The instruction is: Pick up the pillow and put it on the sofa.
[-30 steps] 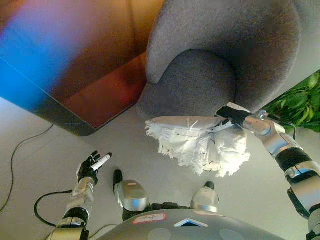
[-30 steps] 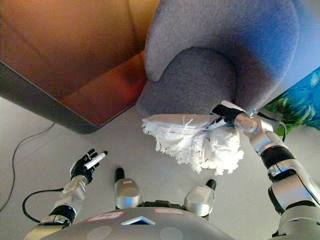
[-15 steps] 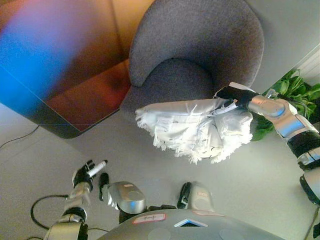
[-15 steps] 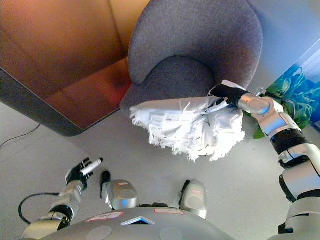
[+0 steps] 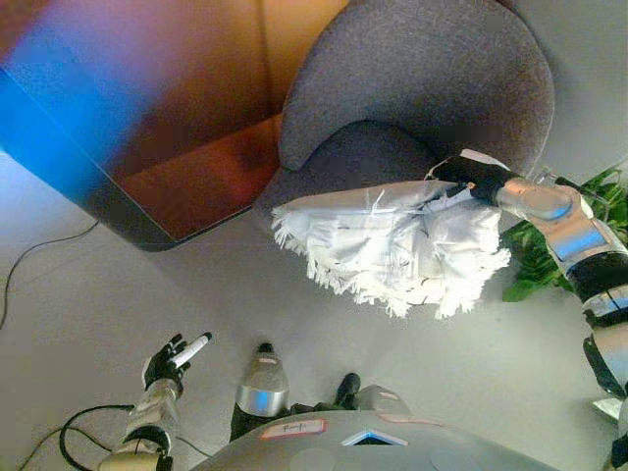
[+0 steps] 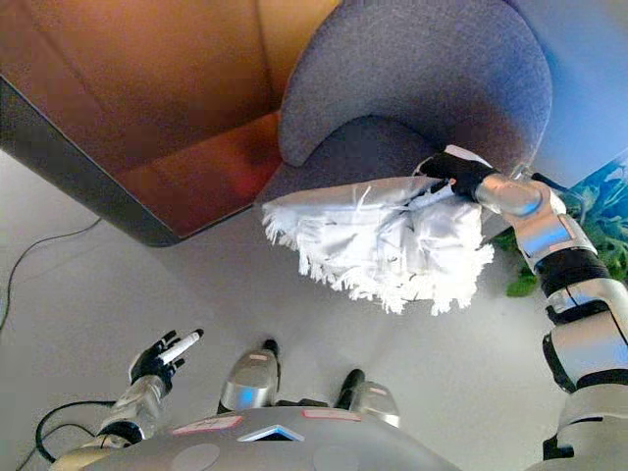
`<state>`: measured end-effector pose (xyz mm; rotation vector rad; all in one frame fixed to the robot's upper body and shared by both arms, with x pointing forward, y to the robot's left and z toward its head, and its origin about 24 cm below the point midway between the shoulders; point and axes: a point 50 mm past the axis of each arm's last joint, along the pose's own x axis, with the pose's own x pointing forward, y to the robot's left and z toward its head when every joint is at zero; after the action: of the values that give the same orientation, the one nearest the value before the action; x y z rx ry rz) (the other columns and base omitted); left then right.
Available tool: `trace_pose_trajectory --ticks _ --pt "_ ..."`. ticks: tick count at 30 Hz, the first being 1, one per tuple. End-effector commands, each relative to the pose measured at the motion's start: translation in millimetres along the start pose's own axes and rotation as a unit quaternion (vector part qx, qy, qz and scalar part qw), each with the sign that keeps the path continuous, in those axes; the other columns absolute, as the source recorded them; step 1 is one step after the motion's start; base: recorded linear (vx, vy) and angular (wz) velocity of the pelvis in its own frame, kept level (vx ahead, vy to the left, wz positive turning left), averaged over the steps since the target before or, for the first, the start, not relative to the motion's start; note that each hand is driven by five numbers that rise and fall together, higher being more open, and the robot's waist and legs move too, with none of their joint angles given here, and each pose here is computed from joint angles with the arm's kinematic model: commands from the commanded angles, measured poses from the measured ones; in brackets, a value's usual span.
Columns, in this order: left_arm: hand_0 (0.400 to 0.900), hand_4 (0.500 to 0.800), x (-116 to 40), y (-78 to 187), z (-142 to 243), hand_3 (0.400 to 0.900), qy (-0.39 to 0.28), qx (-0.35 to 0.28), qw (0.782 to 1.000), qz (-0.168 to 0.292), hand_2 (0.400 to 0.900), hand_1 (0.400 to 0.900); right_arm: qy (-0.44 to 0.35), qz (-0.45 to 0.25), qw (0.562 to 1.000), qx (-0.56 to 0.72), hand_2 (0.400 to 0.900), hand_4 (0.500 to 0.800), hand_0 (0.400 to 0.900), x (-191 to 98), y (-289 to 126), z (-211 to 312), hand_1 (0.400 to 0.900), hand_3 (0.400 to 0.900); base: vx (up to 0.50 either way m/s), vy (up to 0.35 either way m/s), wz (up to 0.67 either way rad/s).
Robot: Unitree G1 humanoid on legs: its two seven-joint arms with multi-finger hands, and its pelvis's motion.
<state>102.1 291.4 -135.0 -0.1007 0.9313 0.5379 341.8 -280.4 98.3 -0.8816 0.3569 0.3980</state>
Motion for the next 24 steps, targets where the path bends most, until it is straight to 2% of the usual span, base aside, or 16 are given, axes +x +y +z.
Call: trace_pose_trajectory --ticks 1,5,11,20,24 --pt "0.900 0.800 4.5 10.2 36.2 0.900 -0.071 0.044 0.997 0.002 0.900 0.900 -0.151 -0.121 0.981 0.030 0.400 0.500 0.400 -20.2 -65.9 57.9 0.400 0.400 0.336 0.070 0.01" --pt "0.900 0.800 4.8 12.1 39.2 0.900 -0.071 0.057 0.996 -0.003 0.900 0.900 -0.158 -0.112 0.980 0.043 0.400 0.500 0.400 -18.5 -68.4 64.8 0.400 0.400 0.294 -0.092 0.26" --pt "0.900 0.800 3.8 21.2 32.2 0.900 -0.051 0.064 0.997 0.006 0.900 0.900 -0.157 -0.125 0.977 0.075 0.400 0.500 0.400 -30.2 -80.2 50.8 0.400 0.400 0.290 -0.273 0.76" --pt "0.900 0.800 -9.2 42.2 -10.0 0.900 -0.007 0.068 0.997 0.026 0.900 0.900 -0.035 -0.098 0.984 0.144 0.400 0.500 0.400 -53.0 -113.9 5.2 0.400 0.400 0.235 -0.185 0.23" --pt "0.900 0.800 -13.9 54.7 -16.3 0.900 -0.001 0.075 0.997 0.035 0.900 0.900 -0.018 -0.119 0.980 0.161 0.400 0.500 0.400 -59.5 -124.9 3.2 0.400 0.400 0.135 -0.130 0.32"
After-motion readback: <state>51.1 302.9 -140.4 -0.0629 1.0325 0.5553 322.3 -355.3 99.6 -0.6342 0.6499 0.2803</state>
